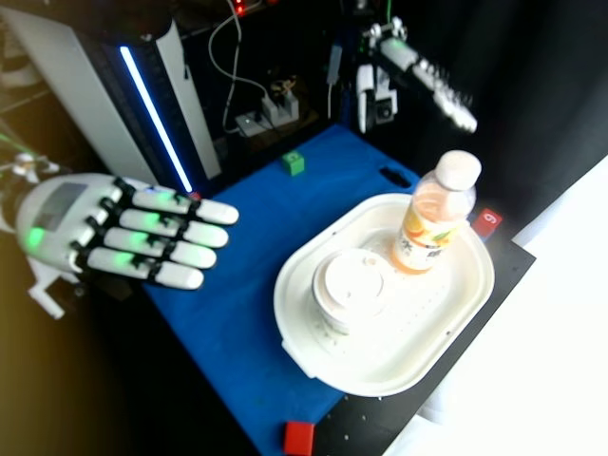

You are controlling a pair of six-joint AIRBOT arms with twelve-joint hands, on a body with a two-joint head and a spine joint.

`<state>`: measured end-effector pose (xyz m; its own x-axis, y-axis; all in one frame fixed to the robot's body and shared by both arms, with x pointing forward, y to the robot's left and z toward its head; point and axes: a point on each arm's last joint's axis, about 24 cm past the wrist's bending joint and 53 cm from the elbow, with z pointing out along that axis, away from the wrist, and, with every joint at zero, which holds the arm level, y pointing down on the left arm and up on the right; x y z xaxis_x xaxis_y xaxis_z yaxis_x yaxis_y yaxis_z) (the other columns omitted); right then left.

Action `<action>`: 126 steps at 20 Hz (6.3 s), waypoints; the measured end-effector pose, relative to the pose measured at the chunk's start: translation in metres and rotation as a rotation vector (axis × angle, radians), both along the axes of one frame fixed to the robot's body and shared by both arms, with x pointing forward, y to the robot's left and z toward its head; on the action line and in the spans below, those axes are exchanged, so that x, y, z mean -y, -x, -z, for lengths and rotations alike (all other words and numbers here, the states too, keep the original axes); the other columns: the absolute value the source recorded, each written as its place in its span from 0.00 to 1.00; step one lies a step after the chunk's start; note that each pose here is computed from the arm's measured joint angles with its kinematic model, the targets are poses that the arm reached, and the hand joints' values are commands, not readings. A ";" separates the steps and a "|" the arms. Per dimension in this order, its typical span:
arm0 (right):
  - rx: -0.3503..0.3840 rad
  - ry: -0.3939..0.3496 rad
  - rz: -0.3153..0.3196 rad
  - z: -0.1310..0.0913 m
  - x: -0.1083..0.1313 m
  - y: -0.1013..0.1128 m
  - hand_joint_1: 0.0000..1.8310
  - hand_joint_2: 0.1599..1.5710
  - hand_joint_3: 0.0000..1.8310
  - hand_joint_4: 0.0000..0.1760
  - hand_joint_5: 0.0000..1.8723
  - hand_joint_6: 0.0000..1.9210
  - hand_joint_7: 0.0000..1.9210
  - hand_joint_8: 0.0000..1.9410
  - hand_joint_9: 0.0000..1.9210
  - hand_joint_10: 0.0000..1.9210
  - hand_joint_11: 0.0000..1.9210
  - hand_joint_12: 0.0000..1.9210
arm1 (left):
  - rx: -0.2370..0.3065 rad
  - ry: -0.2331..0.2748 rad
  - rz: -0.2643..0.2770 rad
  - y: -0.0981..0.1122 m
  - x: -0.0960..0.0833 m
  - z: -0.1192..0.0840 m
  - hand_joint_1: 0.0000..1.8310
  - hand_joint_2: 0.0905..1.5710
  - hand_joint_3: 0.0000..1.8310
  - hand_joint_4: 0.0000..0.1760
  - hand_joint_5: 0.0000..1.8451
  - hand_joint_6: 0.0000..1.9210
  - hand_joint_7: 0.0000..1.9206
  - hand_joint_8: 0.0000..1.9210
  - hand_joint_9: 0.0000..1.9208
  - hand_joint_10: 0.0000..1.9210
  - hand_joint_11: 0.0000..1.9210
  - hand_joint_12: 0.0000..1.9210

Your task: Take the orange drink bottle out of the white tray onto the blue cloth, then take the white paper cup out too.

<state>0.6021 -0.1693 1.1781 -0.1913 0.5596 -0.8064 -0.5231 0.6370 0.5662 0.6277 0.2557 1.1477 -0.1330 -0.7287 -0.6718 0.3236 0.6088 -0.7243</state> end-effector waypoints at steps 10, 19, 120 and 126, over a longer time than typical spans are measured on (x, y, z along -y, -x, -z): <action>-0.012 0.004 0.015 0.005 0.005 -0.002 0.31 0.85 0.00 0.00 0.00 0.00 0.00 0.00 0.00 0.00 0.00 0.56 | -0.028 0.094 0.003 -0.061 0.023 0.000 0.30 0.70 0.00 0.98 0.00 0.00 0.00 0.00 0.00 0.00 0.00 0.28; -0.018 0.006 0.015 0.007 0.005 -0.001 0.32 0.86 0.00 0.00 0.00 0.00 0.00 0.00 0.00 0.00 0.00 0.40 | -0.118 0.121 -0.007 -0.118 0.047 0.007 0.36 0.61 0.00 0.91 0.00 0.00 0.00 0.00 0.00 0.00 0.00 0.00; 0.148 -0.077 -0.201 -0.078 -0.081 -0.052 0.52 0.77 0.00 0.00 0.00 0.54 0.04 0.65 0.10 0.88 0.16 1.00 | -0.003 -0.013 0.011 0.034 -0.005 -0.007 0.26 0.70 0.00 0.56 0.01 0.00 0.00 0.00 0.00 0.00 0.00 0.11; 0.032 -0.184 -0.350 -0.050 -0.076 -0.001 0.46 0.78 0.00 0.00 0.00 0.62 0.05 0.66 0.09 0.83 0.17 1.00 | 0.001 -0.009 -0.002 0.035 -0.009 -0.007 0.28 0.74 0.01 0.33 0.00 0.00 0.00 0.00 0.00 0.00 0.02 0.01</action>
<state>0.6031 -0.0933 1.2284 -0.3720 0.6008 -0.7075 -0.7100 0.3068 0.6338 0.5926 0.2648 1.1551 -0.1307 -0.7227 -0.6787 0.3229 0.6162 -0.7183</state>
